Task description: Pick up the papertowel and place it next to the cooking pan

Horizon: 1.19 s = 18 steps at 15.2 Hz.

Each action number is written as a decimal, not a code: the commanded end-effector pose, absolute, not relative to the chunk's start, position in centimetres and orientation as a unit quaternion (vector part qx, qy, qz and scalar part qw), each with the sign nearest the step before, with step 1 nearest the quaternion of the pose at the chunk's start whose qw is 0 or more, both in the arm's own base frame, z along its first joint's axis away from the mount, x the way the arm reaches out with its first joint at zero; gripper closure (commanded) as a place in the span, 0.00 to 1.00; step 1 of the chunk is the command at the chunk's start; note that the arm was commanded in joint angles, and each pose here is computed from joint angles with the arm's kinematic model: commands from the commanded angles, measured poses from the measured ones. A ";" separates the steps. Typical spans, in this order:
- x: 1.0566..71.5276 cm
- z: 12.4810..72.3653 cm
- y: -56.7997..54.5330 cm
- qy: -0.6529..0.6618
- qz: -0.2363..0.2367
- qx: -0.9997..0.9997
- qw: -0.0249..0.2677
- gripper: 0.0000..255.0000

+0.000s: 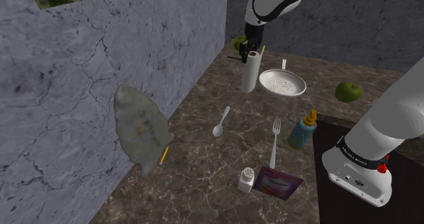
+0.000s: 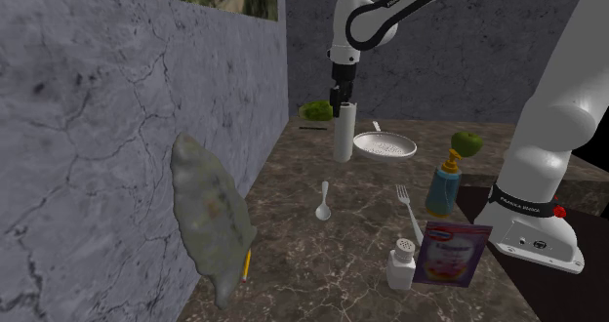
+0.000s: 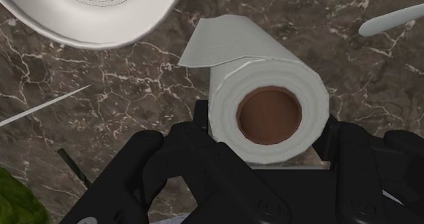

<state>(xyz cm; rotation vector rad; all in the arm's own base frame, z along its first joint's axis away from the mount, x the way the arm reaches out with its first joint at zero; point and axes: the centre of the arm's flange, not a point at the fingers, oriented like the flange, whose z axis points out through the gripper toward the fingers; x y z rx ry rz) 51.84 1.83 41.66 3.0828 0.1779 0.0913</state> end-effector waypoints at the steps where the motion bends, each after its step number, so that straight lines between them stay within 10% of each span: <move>1: 51.8 41.7 1.8 0.058 0.030 0.998 0.026 1.00; 2: 51.8 41.7 1.8 0.058 0.030 0.998 0.026 0.00; 18: 51.5 46.6 2.1 0.058 0.030 0.998 0.026 0.00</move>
